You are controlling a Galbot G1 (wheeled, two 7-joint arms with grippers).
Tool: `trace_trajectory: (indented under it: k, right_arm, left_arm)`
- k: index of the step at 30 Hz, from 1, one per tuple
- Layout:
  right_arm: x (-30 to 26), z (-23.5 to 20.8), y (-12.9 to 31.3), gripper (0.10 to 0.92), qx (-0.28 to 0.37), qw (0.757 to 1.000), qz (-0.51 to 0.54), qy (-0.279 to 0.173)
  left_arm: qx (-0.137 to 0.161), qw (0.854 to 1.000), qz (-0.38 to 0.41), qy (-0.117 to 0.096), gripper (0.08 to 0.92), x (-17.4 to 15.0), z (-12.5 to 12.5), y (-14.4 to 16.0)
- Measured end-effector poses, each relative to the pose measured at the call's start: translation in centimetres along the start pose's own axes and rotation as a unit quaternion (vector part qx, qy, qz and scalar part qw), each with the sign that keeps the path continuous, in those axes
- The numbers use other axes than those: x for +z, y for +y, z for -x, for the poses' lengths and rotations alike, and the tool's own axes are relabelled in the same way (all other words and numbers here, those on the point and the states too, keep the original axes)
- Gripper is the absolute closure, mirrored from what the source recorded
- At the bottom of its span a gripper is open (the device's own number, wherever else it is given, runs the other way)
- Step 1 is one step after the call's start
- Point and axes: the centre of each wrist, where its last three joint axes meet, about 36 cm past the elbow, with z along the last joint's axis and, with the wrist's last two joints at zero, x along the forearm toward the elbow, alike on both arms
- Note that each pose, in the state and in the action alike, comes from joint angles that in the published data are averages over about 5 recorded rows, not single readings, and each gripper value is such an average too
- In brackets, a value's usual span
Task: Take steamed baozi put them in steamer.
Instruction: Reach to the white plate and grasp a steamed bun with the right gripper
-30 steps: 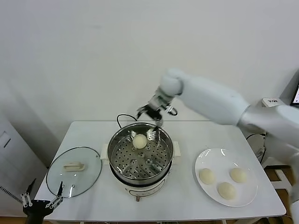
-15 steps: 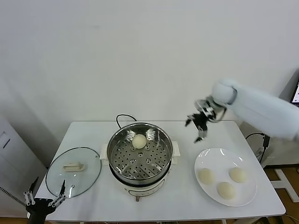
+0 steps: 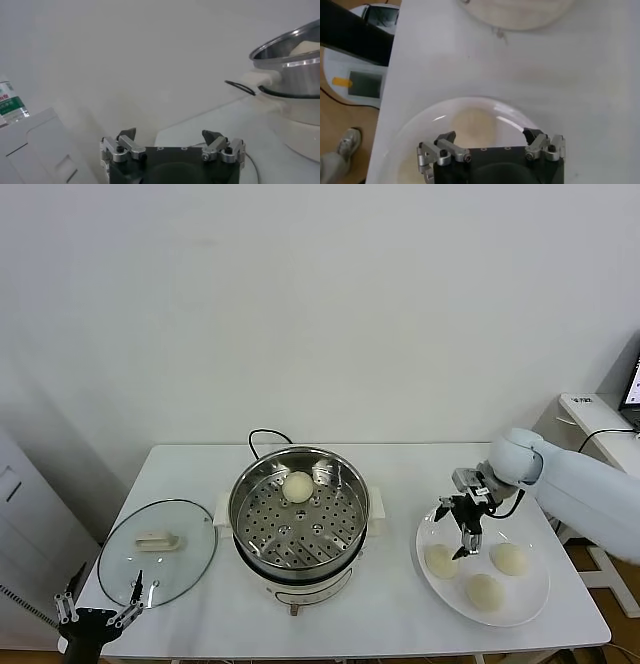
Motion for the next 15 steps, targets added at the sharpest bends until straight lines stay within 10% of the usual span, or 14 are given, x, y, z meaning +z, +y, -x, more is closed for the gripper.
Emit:
trace_trajectory:
  k: [15]
  right_arm:
    - [0.5,3.9,1.1,0.361,-0.003,1.0,0.01,-0.002]
  left_arm:
    - [-0.001,1.0,0.003,0.005,0.177,0.3,-0.4,0.2]
